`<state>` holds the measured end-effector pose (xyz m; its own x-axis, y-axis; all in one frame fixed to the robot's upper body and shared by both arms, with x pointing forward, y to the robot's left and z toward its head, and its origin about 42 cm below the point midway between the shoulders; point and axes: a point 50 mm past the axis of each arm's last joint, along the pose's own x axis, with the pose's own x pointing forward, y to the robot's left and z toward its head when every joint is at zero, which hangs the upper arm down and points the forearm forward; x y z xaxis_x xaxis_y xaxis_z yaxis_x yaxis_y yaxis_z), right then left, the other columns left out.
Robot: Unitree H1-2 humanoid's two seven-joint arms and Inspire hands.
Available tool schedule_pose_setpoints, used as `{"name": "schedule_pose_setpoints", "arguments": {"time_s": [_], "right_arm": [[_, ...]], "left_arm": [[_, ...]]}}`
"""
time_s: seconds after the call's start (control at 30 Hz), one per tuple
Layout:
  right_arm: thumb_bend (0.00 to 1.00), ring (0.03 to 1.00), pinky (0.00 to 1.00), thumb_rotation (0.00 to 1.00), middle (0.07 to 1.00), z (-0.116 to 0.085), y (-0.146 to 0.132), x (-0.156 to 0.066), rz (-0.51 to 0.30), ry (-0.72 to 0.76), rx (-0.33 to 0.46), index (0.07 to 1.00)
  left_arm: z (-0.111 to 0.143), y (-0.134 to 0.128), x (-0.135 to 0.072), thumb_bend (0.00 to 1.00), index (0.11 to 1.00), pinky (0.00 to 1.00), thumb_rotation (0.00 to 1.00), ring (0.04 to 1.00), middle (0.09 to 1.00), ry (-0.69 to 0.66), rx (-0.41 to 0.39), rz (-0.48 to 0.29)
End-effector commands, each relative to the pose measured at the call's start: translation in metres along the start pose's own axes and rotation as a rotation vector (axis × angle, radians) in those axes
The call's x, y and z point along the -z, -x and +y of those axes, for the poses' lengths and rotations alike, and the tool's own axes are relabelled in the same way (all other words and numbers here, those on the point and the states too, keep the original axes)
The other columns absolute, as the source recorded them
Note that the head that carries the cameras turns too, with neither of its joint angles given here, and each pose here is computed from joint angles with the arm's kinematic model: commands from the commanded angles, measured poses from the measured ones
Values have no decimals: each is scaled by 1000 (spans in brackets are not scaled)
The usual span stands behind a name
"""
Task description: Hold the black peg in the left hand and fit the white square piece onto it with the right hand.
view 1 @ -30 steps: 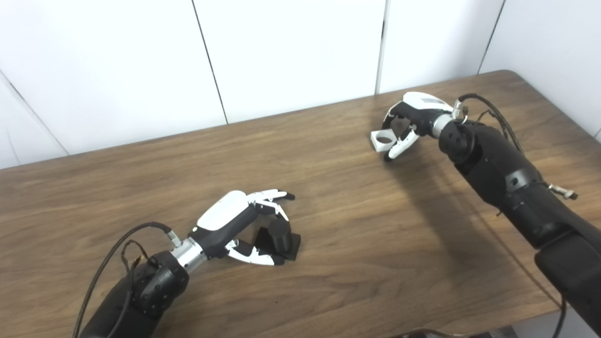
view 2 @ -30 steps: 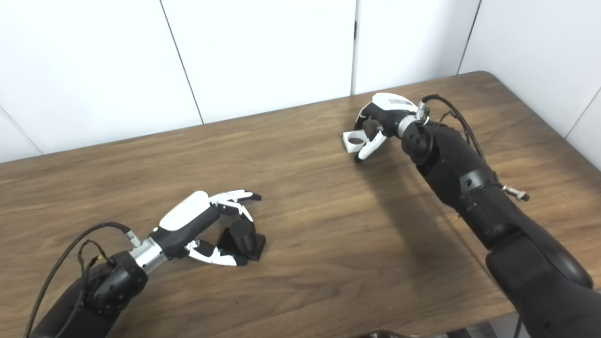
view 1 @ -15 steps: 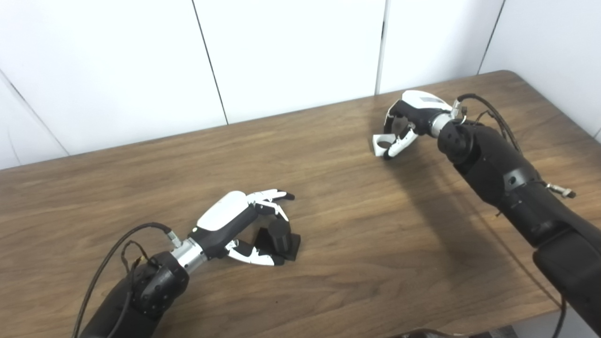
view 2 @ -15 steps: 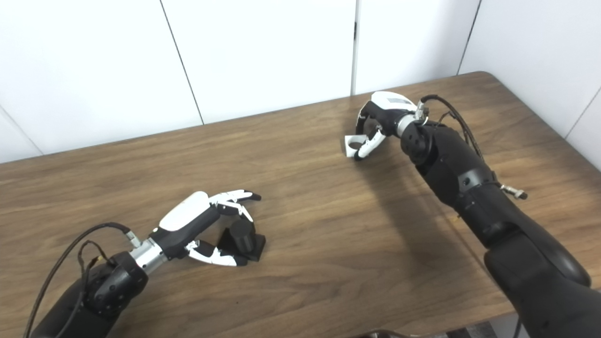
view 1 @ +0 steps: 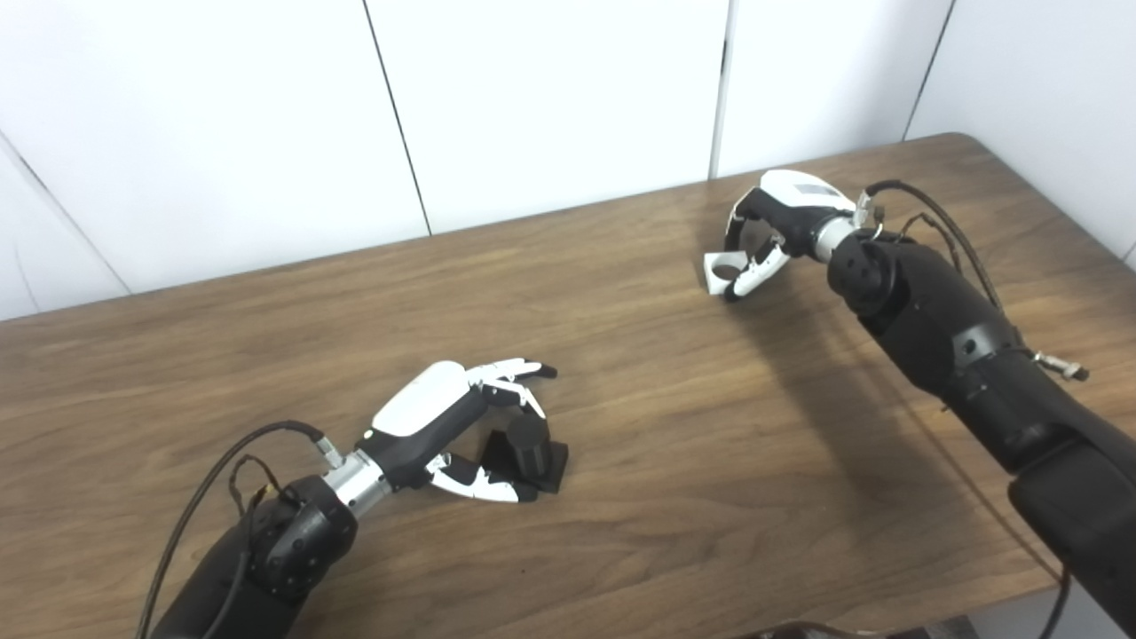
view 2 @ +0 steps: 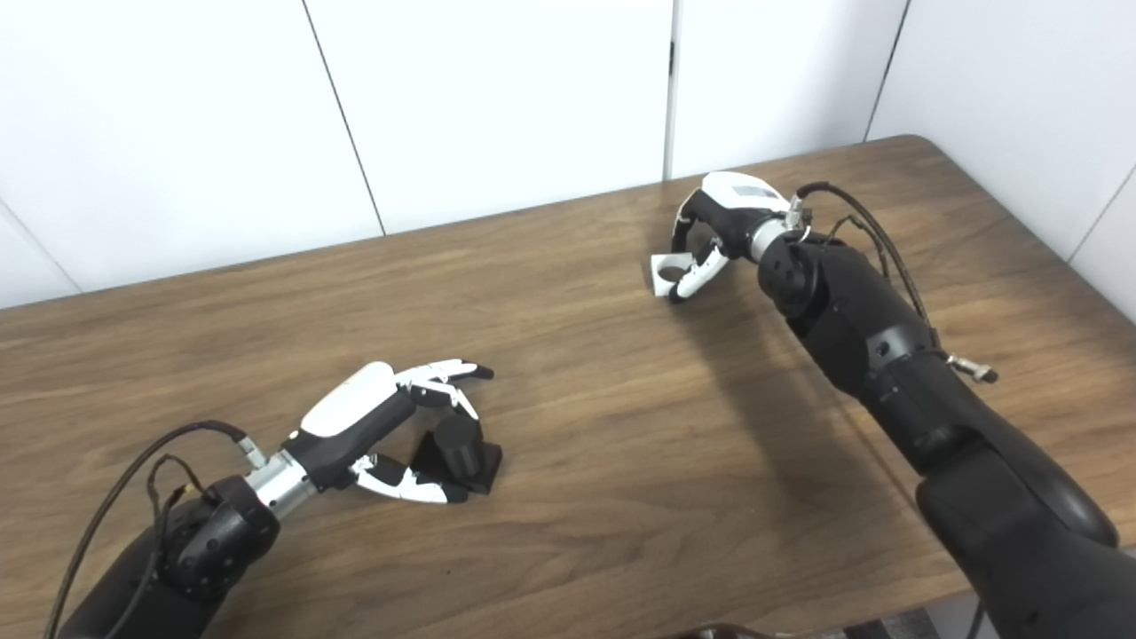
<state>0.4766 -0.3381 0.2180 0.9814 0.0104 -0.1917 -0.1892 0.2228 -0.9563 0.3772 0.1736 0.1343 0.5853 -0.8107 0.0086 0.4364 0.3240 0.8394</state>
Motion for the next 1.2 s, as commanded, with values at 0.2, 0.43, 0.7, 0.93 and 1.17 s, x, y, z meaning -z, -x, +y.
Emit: {"name": "schedule_pose_setpoints", "arguments": {"time_s": [0.2,0.43,0.7,0.93,1.17], "right_arm": [[519,851,791,138,775,-28,13,-3,-69,-7,101,482],[519,863,802,138,774,-42,30,-18,-136,-60,144,482],[518,847,742,137,777,-53,53,-38,-249,-181,143,482],[519,854,755,141,788,-62,74,-56,-360,-215,131,482],[518,881,783,141,800,-73,102,-87,-482,-219,102,480]], "left_arm": [[-30,29,25,521,491,869,74,914,897,-24,206,146],[-33,29,29,522,491,871,73,919,892,12,196,182],[-37,30,33,522,493,864,73,916,888,34,188,202],[-44,28,33,522,492,868,72,920,891,65,185,209],[-50,21,30,522,491,847,73,924,894,85,177,212]]}}
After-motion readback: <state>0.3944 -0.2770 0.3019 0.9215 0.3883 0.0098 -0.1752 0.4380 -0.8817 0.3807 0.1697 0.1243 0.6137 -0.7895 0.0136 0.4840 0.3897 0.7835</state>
